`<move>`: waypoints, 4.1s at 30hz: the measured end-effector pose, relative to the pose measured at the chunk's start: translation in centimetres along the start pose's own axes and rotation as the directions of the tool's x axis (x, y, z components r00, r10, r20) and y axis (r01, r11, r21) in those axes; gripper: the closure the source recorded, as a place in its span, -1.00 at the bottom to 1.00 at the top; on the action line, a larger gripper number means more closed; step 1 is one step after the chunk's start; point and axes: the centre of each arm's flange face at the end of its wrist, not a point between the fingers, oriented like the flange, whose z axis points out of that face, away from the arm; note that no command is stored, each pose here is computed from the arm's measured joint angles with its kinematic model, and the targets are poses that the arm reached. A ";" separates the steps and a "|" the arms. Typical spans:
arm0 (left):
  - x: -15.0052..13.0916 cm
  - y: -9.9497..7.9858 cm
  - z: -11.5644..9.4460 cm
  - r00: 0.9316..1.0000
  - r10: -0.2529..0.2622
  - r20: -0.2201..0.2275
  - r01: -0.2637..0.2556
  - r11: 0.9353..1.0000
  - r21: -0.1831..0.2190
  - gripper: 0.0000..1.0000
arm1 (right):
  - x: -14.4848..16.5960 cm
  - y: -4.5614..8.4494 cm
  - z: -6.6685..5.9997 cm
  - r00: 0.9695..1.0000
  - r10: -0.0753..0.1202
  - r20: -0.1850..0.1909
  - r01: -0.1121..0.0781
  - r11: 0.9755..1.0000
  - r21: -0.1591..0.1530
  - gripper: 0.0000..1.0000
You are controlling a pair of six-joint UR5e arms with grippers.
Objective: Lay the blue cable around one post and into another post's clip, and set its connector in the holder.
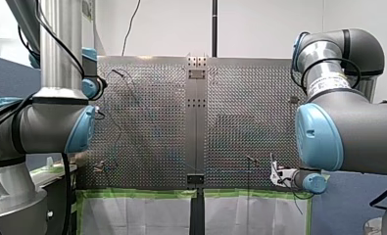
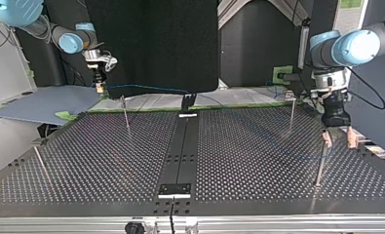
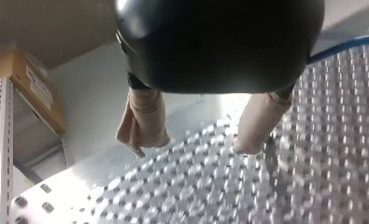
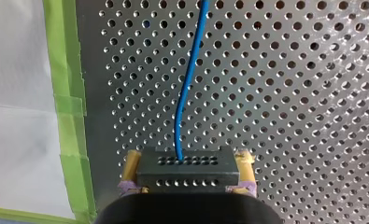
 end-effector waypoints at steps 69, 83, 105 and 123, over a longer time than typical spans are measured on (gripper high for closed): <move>-1.2 -8.4 4.9 0.826 0.553 -0.109 -0.554 0.760 -0.339 -1.00 | 0.0 -0.3 0.0 1.000 -0.002 0.004 0.002 1.000 0.003 1.00; 1.0 -7.2 2.4 0.726 0.603 -0.331 -0.685 0.673 -0.277 -1.00 | 0.0 -0.3 0.0 1.000 -0.005 0.004 0.005 1.000 0.003 1.00; -0.3 -6.5 3.0 0.669 0.673 -0.315 -0.743 0.604 -0.287 -1.00 | 0.0 -0.3 0.0 1.000 -0.005 0.003 0.005 1.000 0.003 1.00; 0.0 -5.6 3.3 0.778 0.572 -0.259 -0.627 0.732 -0.267 -1.00 | 0.0 -0.3 0.0 1.000 -0.006 0.002 0.006 1.000 0.002 1.00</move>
